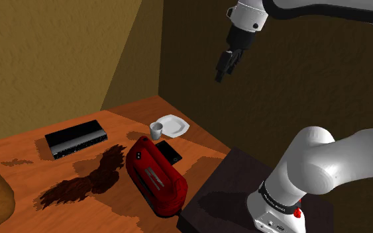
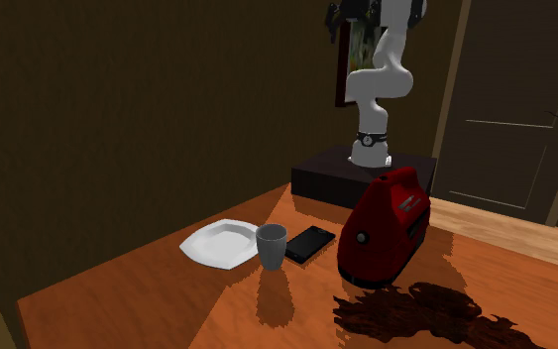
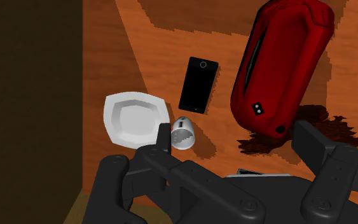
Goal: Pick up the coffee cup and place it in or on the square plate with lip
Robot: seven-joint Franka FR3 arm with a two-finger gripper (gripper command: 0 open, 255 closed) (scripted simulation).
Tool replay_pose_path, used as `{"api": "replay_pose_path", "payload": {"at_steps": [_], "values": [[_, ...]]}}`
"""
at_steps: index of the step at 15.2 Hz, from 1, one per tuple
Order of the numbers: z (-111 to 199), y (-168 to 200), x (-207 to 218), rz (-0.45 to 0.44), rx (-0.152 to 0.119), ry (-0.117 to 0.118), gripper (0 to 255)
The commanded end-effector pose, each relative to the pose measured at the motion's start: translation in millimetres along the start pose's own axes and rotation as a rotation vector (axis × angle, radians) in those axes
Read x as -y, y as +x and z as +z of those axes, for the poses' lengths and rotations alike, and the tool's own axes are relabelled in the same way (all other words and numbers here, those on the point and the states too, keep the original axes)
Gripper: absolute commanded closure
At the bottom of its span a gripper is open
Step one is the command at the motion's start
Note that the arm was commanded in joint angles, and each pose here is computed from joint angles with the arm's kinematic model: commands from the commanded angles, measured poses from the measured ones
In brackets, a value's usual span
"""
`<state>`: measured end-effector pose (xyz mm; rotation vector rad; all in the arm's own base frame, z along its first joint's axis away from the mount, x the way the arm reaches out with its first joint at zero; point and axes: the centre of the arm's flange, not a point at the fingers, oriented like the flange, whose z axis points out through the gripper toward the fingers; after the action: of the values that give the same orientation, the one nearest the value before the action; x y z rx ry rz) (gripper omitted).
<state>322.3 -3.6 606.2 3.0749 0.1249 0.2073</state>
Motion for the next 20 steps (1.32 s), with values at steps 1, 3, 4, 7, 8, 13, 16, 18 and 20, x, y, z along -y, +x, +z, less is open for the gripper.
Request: {"api": "replay_pose_path", "payload": {"at_steps": [1,3,4,7,8,13,16,18,20], "values": [[0,0,0,0.0,0.0,0.0,0],[23,12,0,-0.001,-0.001,-0.001,0],[35,19,0,-0.001,-0.002,-0.001,0],[70,37,1,-0.002,-0.004,-0.002,0],[81,44,1,-0.003,-0.005,-0.002,0],[139,75,1,-0.005,-0.008,-0.003,0],[174,94,2,-0.006,-0.01,-0.004,0],[197,106,2,-0.007,-0.011,-0.005,0],[220,119,2,-0.007,-0.013,-0.005,0]]}}
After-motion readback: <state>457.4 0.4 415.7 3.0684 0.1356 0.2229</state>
